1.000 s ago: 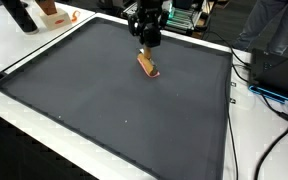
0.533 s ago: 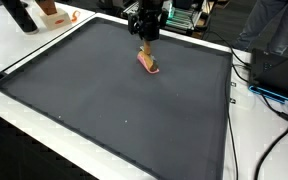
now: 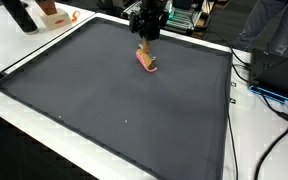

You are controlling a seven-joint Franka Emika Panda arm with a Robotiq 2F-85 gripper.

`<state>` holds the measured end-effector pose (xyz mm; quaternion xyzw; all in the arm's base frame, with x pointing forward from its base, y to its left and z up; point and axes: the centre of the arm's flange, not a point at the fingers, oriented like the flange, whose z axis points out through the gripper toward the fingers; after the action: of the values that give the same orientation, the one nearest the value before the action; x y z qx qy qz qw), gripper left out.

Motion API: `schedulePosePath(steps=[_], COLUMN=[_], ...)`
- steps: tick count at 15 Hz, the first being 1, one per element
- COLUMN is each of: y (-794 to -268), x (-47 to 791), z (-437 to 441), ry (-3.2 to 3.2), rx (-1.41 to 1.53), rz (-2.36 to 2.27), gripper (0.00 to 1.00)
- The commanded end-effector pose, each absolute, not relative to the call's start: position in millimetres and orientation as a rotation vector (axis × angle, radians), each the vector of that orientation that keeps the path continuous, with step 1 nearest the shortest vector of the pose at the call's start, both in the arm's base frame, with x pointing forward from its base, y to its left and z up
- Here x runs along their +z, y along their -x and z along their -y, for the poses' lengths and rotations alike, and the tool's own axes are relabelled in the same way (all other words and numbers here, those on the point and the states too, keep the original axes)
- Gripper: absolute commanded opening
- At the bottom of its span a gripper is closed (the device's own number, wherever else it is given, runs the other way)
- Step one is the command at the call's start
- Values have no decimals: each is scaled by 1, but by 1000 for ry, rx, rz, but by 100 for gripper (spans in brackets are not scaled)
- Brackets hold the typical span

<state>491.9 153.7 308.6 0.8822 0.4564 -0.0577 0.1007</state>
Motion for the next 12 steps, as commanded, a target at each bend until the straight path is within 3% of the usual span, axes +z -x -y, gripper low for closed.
schedulePosePath(steps=[1, 12], y=[-480, -474], x=[296, 303], z=[-142, -131], ry=[-2535, -2421], rx=[-360, -587], rz=[-1327, -1286], gripper=[24, 24])
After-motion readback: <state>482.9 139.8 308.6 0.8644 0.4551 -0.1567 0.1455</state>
